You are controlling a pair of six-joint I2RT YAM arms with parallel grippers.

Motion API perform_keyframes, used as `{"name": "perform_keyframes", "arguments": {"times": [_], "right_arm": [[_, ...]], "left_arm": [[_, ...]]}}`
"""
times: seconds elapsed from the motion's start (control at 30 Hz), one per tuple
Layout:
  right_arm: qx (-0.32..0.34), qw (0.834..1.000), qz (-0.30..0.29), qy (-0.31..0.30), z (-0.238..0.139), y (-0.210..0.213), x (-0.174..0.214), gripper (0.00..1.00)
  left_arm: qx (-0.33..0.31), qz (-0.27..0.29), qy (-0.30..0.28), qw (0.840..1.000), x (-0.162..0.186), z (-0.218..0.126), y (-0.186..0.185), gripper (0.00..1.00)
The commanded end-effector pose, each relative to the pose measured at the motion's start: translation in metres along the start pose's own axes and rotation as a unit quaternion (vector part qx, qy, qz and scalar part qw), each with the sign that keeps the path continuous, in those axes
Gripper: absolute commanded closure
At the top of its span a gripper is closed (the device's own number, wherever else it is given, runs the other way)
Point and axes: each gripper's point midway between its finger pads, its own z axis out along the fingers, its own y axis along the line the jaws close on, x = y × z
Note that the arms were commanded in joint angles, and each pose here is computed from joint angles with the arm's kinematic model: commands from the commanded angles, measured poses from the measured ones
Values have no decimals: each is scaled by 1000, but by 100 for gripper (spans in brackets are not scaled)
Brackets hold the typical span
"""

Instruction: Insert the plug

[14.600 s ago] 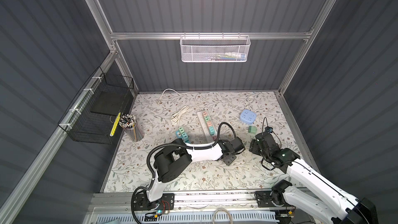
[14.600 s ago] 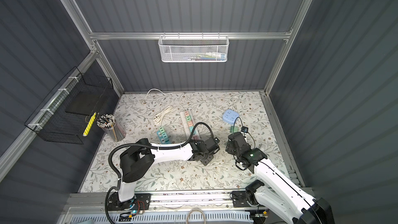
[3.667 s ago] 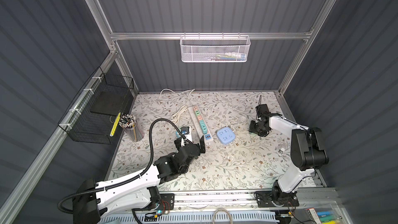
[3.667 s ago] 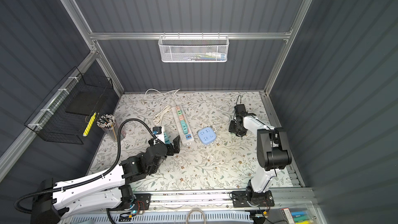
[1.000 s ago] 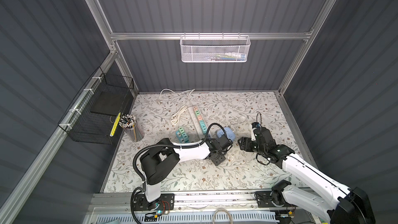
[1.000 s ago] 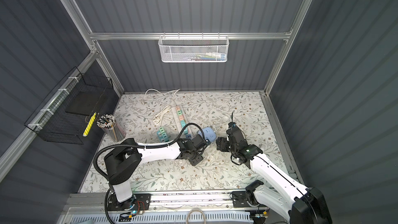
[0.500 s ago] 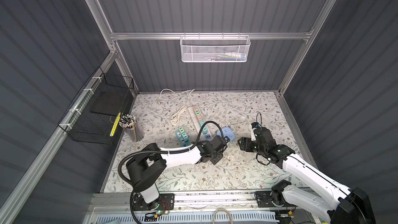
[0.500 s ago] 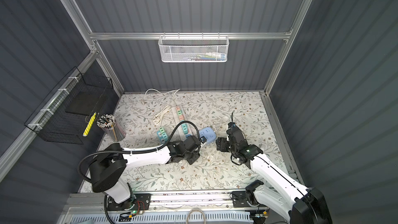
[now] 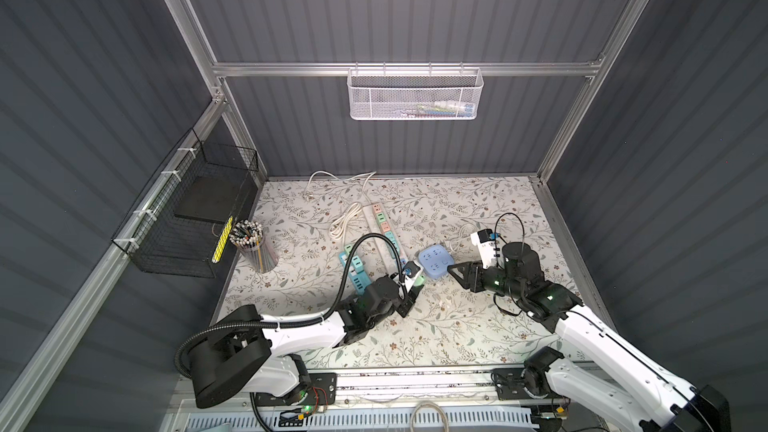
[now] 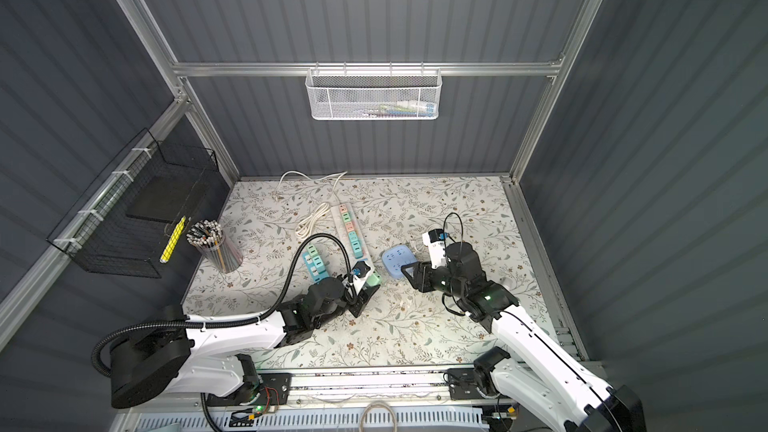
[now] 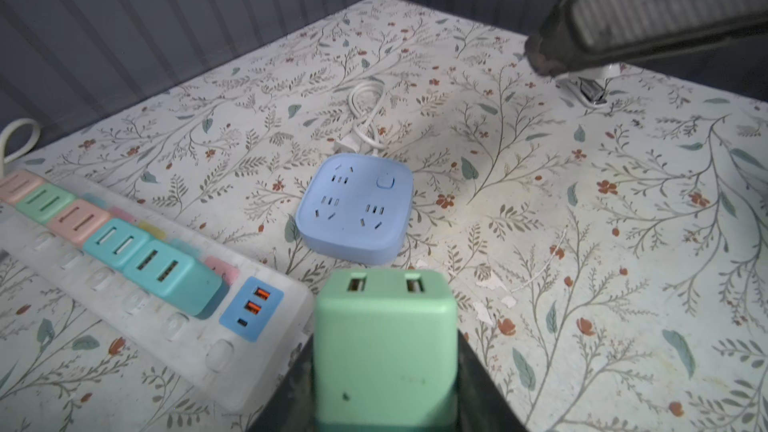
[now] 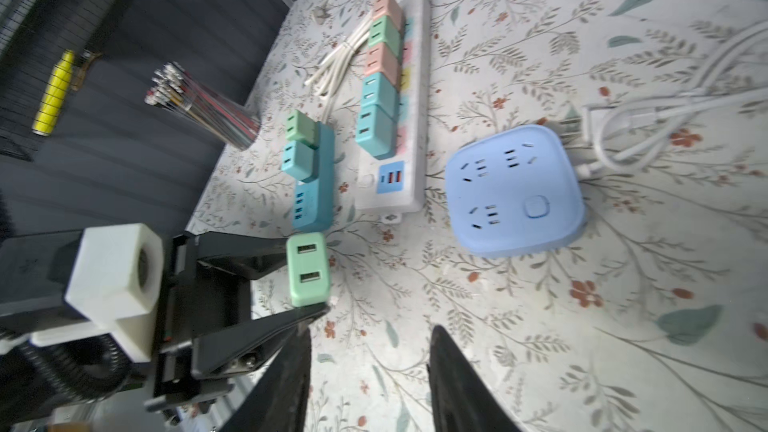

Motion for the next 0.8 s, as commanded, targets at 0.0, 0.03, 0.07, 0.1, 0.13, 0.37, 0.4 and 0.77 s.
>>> {"name": "perform_keyframes", "arguments": {"times": [0.0, 0.03, 0.07, 0.1, 0.13, 0.37, 0.4, 0.77], "right_arm": [[-58, 998, -27, -3, 2, 28, -15, 53], [-61, 998, -28, 1, 6, 29, -15, 53], [-66, 997, -30, 5, 9, 32, -16, 52], [-71, 997, -33, 5, 12, 35, -17, 51], [-75, 996, -37, 9, 15, 38, -18, 50], [-87, 994, -56, 34, 35, 52, -17, 47], [-90, 994, -57, 39, 38, 54, -15, 47], [-78, 992, -51, 80, 61, 49, 7, 53]], "left_arm": [[7, 3, -68, 998, -41, -4, -3, 76], [10, 5, -68, 998, -42, -4, -5, 76], [10, 4, -70, 997, -43, -4, -5, 76], [12, 4, -72, 997, -44, -4, -5, 76], [12, 6, -72, 997, -45, -3, -5, 76], [13, 4, -68, 998, -47, -4, -6, 76], [14, 3, -68, 998, -48, -4, -6, 76], [12, -1, -73, 997, -52, -10, -4, 76]]}}
